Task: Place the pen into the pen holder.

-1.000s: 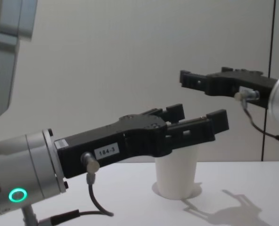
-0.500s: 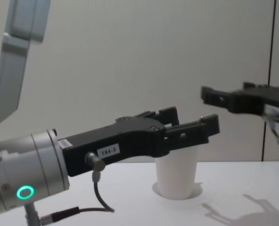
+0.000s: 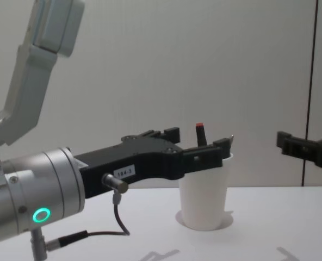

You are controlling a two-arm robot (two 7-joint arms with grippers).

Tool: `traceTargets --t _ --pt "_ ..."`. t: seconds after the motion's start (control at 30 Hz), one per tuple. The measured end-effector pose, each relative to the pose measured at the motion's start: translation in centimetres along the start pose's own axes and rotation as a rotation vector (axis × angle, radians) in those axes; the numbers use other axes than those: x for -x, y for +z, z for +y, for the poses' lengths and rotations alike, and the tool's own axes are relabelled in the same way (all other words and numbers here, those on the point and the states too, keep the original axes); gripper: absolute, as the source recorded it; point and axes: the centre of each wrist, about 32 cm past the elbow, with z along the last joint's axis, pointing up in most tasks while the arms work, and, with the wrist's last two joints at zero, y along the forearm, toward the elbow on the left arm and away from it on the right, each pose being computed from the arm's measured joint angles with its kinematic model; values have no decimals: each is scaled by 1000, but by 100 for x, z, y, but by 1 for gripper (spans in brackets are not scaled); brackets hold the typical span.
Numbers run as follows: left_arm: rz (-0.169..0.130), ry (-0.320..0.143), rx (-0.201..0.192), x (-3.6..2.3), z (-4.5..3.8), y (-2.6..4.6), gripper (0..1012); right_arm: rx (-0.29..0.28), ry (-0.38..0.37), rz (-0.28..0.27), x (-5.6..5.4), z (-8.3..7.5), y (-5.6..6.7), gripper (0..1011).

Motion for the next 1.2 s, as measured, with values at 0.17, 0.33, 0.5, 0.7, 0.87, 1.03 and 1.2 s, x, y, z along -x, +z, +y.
traceTargets --t 0.17,0.33,0.5,0.7,0.87,1.03,1.2 --pt "-30 62 -16 6 -20 13 1001 9 -9 -4 -36 -81 -30 1002" --pt "-55 111 -29 13 -36 21 1001 10 -9 -5 -38 -90 -33 1002" --pt "-86 171 -41 21 -54 31 1001 10 -9 -5 -39 -91 -34 1002" --pt "-120 232 -51 27 -71 44 1001 10 -9 -5 -39 -92 -34 1001" --pt "-153 292 -58 33 -89 56 1001 10 -9 -5 -39 -92 -34 1001" --pt "-187 350 -63 39 -106 66 1001 10 -9 -5 -39 -92 -34 1002" --pt "-216 401 -66 45 -119 75 1001 10 -9 -5 -39 -92 -34 1001"
